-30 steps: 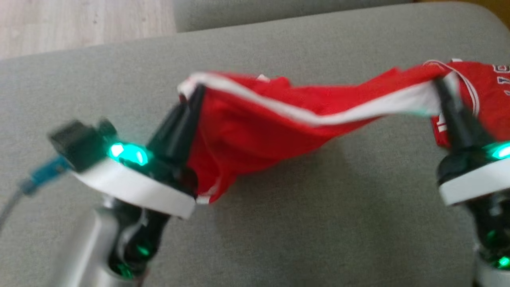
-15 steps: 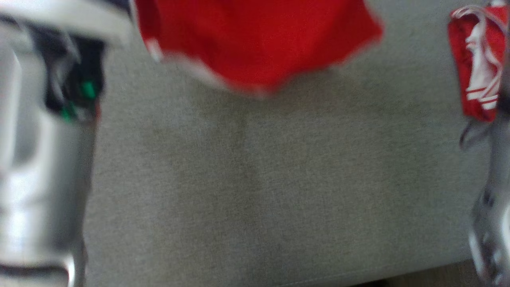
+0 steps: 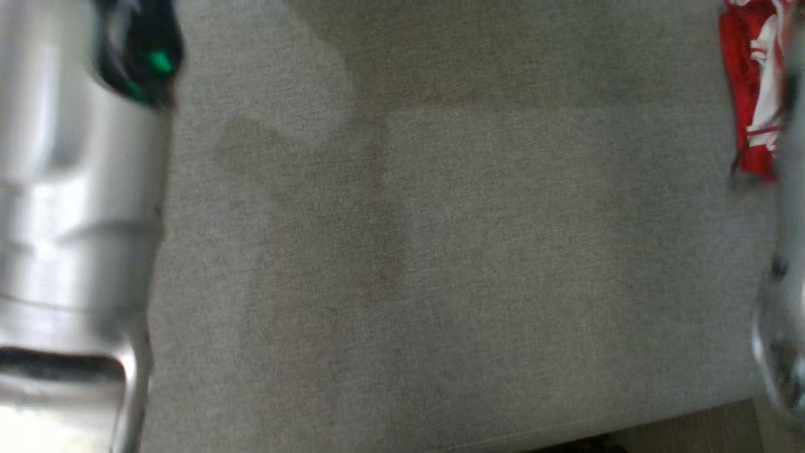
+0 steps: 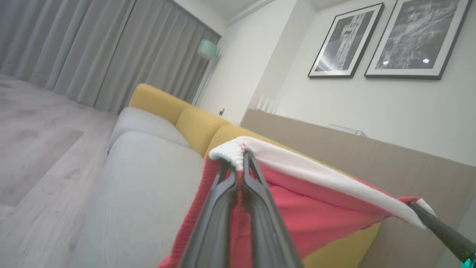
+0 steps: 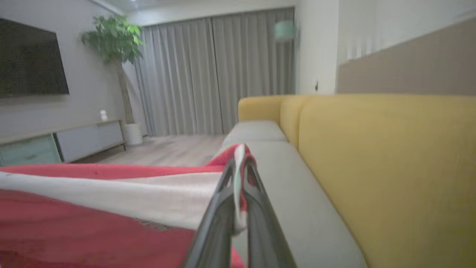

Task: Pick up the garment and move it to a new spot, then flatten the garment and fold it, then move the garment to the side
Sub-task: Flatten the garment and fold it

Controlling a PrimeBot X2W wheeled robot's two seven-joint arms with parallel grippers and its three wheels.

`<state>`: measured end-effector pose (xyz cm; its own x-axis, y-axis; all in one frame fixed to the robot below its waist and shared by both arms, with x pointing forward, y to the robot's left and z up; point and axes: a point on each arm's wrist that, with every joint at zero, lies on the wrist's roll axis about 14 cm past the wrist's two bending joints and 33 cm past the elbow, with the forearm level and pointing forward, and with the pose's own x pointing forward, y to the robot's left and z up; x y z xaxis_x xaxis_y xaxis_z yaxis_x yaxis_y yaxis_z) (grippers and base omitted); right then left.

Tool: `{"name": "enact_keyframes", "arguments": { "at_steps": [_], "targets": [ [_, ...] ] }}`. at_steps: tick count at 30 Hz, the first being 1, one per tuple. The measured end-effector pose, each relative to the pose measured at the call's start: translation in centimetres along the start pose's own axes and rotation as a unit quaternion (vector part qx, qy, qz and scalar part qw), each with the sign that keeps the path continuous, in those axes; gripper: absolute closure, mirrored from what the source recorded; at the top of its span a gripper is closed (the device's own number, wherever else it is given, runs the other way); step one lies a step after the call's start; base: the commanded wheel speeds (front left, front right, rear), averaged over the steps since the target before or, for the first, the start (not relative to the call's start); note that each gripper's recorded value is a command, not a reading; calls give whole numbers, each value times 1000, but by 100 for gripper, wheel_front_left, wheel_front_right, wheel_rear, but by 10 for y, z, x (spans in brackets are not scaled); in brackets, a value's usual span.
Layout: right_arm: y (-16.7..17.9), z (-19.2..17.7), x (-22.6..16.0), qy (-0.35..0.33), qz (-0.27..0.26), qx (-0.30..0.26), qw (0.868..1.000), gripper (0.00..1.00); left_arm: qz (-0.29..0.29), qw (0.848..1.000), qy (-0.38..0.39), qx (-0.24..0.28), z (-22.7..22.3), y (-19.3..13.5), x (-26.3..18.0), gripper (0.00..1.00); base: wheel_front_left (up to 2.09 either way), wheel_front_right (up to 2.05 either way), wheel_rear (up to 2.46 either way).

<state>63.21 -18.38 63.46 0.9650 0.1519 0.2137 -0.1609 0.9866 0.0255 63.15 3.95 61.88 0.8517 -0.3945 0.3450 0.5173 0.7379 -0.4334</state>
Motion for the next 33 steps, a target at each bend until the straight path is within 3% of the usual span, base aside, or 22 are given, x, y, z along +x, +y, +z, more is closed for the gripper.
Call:
{"name": "enact_keyframes", "arguments": {
  "at_steps": [2,4,7,9,11,13,17,23,27,33],
  "targets": [
    [-6,-48,-23,88,-10,11,996,100,6,999,45,0,-31,3,-16,100,0,0,0],
    [-10,-98,-58,177,-20,23,984,100,11,994,107,13,-70,5,-42,100,0,0,0],
    [-11,-163,-128,315,-32,40,948,100,18,981,195,5,-125,0,-96,100,0,0,0],
    [-10,-188,-173,382,-36,51,922,100,26,970,243,-7,-151,-3,-137,100,0,0,0],
    [-7,-193,-207,416,-36,58,907,100,34,957,287,-14,-169,-7,-177,100,0,0,0],
    [-5,-186,-229,426,-37,63,902,100,48,947,315,-24,-177,-11,-213,100,0,0,0],
    [-1,-163,-277,445,-45,74,891,100,53,942,328,-52,-168,-33,-260,100,0,0,0],
    [4,-133,-368,506,-85,74,855,100,65,925,357,-109,-148,-84,-323,100,0,0,0],
    [9,-115,-380,509,-92,68,853,100,67,920,364,-130,-133,-103,-338,100,0,0,0],
    [12,-91,-319,438,-64,40,896,100,70,933,329,-128,-111,-102,-313,100,0,0,0]
  ]
}}
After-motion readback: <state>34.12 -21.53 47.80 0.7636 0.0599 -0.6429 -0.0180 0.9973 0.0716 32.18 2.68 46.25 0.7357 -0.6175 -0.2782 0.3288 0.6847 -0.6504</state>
